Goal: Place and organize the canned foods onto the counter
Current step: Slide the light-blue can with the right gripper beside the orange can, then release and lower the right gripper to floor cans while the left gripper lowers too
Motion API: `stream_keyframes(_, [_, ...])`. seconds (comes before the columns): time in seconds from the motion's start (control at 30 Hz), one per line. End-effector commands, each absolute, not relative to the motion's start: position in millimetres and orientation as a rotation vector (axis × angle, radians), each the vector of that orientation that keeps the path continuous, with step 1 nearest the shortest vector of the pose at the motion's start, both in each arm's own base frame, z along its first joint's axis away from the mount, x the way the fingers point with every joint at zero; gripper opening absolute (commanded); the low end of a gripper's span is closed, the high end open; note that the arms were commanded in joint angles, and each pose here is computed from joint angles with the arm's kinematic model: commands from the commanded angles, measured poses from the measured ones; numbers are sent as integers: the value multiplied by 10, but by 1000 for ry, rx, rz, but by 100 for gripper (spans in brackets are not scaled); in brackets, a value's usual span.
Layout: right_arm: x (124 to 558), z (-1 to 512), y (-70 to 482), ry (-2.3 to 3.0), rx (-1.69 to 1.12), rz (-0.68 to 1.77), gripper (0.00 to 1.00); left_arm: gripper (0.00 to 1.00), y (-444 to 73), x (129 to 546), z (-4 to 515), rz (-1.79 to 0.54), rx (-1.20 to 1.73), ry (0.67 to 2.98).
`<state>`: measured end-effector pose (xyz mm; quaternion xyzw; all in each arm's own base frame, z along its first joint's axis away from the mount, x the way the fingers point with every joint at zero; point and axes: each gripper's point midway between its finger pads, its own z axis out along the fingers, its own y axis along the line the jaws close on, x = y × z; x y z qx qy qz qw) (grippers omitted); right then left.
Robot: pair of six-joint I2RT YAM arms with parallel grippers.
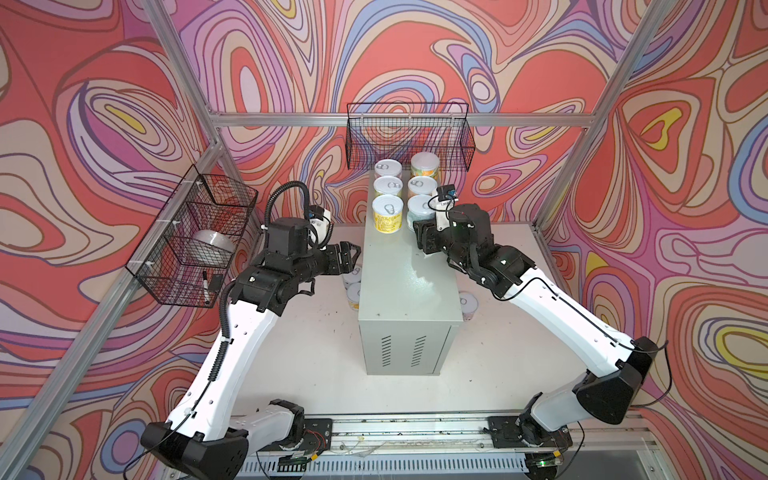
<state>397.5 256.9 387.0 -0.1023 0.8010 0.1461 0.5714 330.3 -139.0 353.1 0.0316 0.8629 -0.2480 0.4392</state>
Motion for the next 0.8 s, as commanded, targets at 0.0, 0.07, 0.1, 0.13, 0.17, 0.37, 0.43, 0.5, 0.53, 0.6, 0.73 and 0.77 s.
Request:
stream_keyframes(0.0, [4067,4033,2537,1837,-189,359,67,82,-1386,3371,3516,-630,63,2133])
stream_keyframes(0.07, [4061,4057,2536,1834,-189,363,67,82,-1386,3382,3509,-631,62,2132])
stream_keyframes(0.1, [4059,4059,2540,1835,-189,366,67,82,-1382,3389,3510,-631,61,2131])
stream_keyframes(0.13, [4050,4082,2535,1832,-187,370,68,82,-1390,3391,3509,-634,63,2131])
stream_keyframes(0.17, [4038,4093,2537,1832,-189,376,70,82,-1384,3399,3506,-633,61,2131])
stream_keyframes(0.37, [3926,4170,2481,1836,-180,405,76,83,-1380,3391,3484,-630,65,2135])
stream_keyframes(0.43, [3851,4215,2443,1836,-178,422,78,84,-1363,3375,3477,-618,66,2136])
stream_keyframes(0.5, [3761,4280,2356,1833,-175,412,79,85,-1324,3364,3458,-593,61,2141])
stream_keyframes(0.53, [3707,4329,2276,1827,-169,392,79,86,-1303,3353,3444,-579,55,2146])
stream_keyframes(0.6, [3582,4468,2099,1796,-152,354,79,86,-1255,3331,3423,-553,46,2150])
stream_keyframes(0.73, [3328,4704,1742,1745,-109,283,81,86,-1159,3260,3319,-505,20,2157])
stream_keyframes(0.77, [3280,4715,1680,1747,-104,269,81,86,-1125,3245,3272,-490,6,2159])
